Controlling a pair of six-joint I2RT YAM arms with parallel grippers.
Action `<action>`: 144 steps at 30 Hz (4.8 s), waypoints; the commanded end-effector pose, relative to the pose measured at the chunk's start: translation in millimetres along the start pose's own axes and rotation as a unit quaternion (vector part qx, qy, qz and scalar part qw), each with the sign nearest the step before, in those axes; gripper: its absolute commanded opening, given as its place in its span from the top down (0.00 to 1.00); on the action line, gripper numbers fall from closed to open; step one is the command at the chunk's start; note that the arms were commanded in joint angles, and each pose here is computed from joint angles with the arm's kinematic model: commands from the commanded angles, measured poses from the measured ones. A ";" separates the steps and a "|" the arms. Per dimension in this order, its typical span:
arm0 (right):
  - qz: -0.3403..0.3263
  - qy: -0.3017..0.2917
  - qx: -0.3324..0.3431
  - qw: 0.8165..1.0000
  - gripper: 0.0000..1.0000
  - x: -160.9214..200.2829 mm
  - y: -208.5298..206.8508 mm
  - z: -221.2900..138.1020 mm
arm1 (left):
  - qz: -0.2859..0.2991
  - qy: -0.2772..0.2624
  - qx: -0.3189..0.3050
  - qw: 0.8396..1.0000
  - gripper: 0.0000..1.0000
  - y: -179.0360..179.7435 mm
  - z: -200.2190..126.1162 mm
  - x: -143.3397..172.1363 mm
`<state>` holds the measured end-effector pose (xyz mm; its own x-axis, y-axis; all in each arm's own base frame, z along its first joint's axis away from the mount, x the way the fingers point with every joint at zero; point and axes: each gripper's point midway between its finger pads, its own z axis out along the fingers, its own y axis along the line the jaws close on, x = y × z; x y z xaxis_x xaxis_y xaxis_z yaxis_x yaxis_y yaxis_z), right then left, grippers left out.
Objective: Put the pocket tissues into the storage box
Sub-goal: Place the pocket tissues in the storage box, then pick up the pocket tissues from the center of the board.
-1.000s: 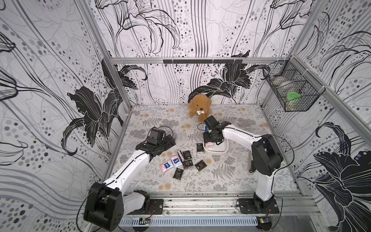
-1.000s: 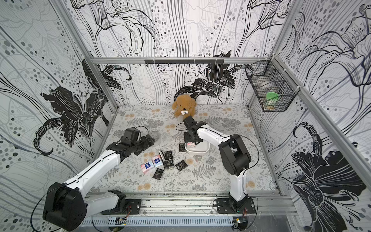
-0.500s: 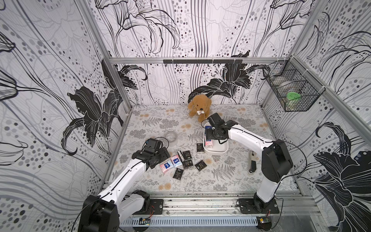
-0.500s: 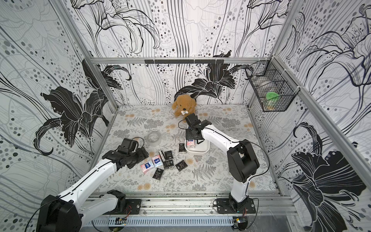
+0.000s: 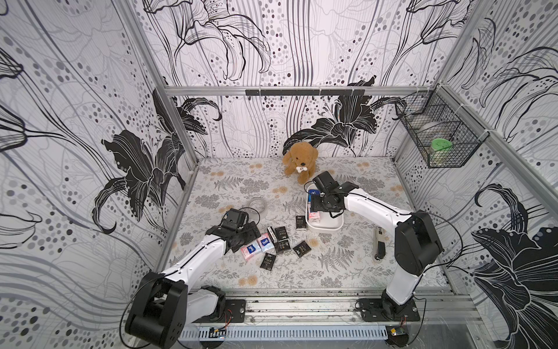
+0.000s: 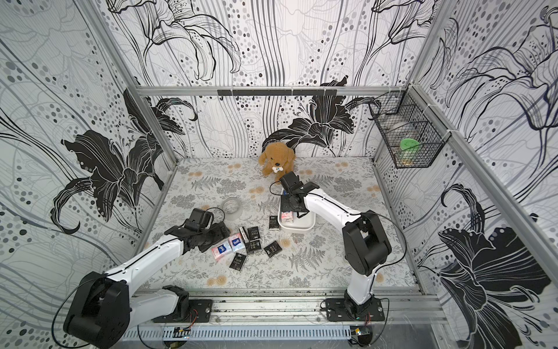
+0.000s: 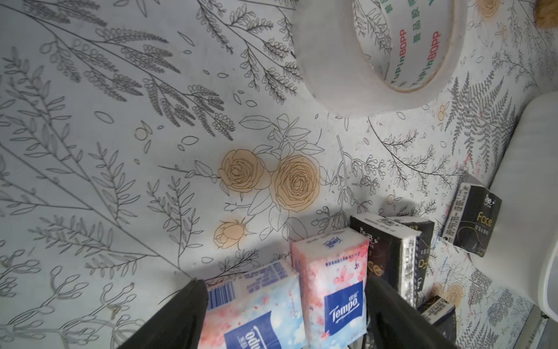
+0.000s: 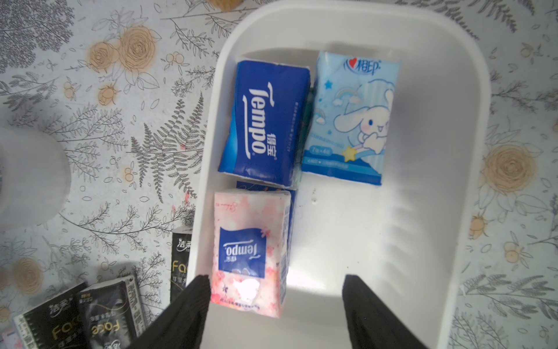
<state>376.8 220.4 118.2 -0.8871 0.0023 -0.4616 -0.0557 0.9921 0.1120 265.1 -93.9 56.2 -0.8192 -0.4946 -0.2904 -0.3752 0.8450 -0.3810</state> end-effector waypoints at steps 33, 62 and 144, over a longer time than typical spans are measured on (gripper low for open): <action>0.012 -0.008 0.010 1.000 0.24 6.4 -15.7 -17.5 | 0.110 0.090 -0.084 0.986 0.13 11.9 -24.8 75.0; 0.013 -0.013 0.030 0.999 0.23 8.3 -26.4 -21.8 | 0.076 0.013 -0.140 0.987 0.41 16.0 0.4 19.8; 0.069 -0.026 0.011 0.997 0.22 4.5 -36.0 -20.6 | 0.117 -0.042 0.078 0.989 0.64 -153.8 -80.0 -19.4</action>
<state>365.5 195.1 135.1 -0.8630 0.0896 -0.4972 0.0143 0.9881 0.1532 284.9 -162.8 168.3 -0.8533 -0.3081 -0.4206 -0.1679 0.9261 -0.3378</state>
